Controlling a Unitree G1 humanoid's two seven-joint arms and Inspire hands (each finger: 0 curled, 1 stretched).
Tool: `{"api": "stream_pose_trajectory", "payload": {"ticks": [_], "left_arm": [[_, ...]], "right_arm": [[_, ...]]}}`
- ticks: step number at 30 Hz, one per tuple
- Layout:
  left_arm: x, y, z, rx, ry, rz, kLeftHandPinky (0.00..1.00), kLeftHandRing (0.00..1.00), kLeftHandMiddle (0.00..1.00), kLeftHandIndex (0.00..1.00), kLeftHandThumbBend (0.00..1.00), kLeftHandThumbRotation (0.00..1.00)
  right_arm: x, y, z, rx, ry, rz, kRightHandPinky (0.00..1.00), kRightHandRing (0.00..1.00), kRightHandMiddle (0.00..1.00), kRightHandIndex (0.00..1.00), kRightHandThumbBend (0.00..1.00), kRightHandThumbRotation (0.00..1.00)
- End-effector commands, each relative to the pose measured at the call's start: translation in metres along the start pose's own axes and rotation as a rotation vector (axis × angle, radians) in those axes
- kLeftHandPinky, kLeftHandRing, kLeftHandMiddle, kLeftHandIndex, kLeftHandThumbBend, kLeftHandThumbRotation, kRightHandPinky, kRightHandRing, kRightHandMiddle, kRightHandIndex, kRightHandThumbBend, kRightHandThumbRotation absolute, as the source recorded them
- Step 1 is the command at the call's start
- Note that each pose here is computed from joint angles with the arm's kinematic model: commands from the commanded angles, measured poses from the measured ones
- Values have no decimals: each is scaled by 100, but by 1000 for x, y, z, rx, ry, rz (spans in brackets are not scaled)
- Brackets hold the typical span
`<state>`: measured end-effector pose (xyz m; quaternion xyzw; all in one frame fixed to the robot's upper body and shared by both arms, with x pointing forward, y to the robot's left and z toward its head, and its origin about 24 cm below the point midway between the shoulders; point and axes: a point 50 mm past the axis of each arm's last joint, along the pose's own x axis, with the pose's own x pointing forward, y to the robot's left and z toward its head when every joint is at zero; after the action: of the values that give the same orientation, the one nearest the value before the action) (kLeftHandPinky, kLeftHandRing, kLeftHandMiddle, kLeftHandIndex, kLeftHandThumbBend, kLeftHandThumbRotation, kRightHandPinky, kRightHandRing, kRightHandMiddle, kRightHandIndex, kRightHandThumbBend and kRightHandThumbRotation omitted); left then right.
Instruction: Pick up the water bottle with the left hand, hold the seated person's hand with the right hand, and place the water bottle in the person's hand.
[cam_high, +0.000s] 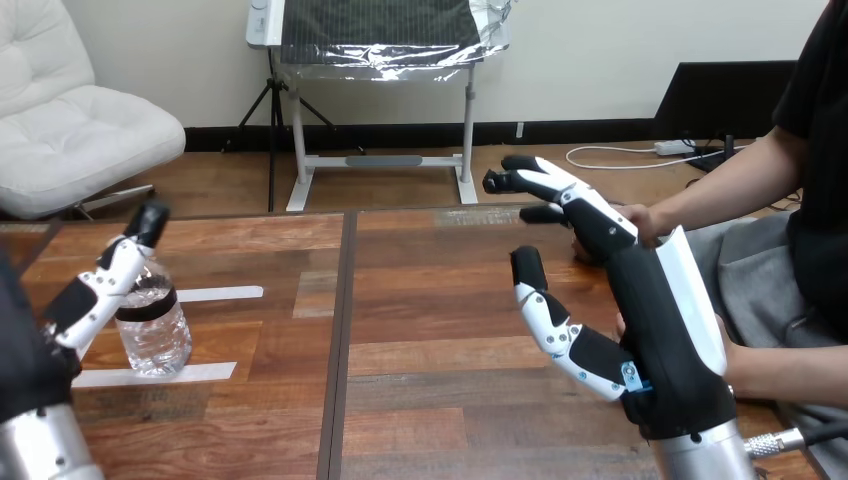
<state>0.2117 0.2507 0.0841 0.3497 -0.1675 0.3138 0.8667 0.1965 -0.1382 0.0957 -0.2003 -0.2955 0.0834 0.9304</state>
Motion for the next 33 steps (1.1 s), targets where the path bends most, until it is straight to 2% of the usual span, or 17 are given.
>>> {"api": "stream_pose_trajectory", "payload": {"ticks": [1, 10, 19, 27, 33], "left_arm": [[23, -8, 2, 9, -25, -43, 100, 100, 100, 100, 95, 60], [37, -20, -7, 67, 30, -156, 98, 98, 100, 99, 98, 64], [48, -32, -11, 101, 65, -236, 94, 96, 98, 97, 99, 65], [54, -39, -11, 112, 74, -274, 94, 96, 97, 97, 96, 62], [58, -44, -12, 110, 104, -307, 94, 96, 97, 97, 95, 61]], "right_arm": [[14, -4, 3, -7, -53, -16, 77, 85, 86, 75, 7, 0], [15, -5, 2, -15, -47, -10, 78, 85, 86, 75, 8, 0], [15, -6, 2, -30, -46, -3, 79, 85, 85, 74, 8, 0], [16, -7, 2, -34, -43, 5, 79, 85, 85, 74, 8, 0], [16, -8, 1, -41, -39, 16, 80, 85, 85, 74, 9, 0]]}}
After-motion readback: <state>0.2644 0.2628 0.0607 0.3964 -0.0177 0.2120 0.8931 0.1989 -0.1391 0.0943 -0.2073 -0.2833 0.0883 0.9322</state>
